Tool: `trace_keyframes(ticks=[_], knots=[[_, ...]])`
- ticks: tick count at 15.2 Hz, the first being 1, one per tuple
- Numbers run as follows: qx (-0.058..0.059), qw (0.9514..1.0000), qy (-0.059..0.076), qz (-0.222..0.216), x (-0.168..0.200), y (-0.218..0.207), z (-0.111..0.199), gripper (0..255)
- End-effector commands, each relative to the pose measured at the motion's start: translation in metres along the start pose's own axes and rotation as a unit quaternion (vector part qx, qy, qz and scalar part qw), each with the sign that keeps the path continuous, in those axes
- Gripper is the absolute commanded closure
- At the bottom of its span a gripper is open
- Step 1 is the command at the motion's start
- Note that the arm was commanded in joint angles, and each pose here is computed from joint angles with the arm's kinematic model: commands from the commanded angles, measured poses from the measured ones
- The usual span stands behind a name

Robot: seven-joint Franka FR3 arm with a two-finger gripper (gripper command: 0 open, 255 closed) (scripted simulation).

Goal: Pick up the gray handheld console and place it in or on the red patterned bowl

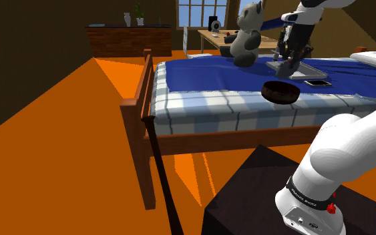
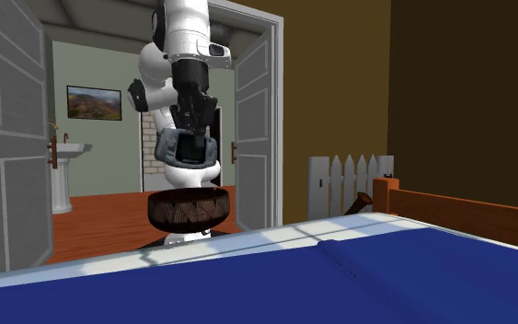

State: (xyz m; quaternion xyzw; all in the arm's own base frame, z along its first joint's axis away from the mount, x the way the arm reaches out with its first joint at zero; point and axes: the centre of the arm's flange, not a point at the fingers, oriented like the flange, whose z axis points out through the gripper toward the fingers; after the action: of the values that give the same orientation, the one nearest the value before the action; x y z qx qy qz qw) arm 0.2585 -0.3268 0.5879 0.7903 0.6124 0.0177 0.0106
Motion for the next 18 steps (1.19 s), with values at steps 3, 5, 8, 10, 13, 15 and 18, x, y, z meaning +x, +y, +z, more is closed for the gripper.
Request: trace_keyframes(ticks=[3, 5, 8, 10, 13, 15, 18], knots=[[0.0, 1.0, 0.0, 0.0, -0.001, -0.002, 0.021, 255], [0.0, 1.0, 0.0, 0.0, -0.001, -0.002, 0.032, 255], [0.0, 1.0, 0.0, 0.0, -0.001, -0.003, 0.048, 255], [0.0, 1.0, 0.0, 0.0, -0.001, -0.003, 0.058, 255], [0.0, 1.0, 0.0, 0.0, -0.001, -0.003, 0.061, 255], [0.0, 1.0, 0.0, 0.0, -0.002, -0.003, 0.061, 255], [0.0, 1.0, 0.0, 0.0, -0.002, -0.003, 0.061, 255]])
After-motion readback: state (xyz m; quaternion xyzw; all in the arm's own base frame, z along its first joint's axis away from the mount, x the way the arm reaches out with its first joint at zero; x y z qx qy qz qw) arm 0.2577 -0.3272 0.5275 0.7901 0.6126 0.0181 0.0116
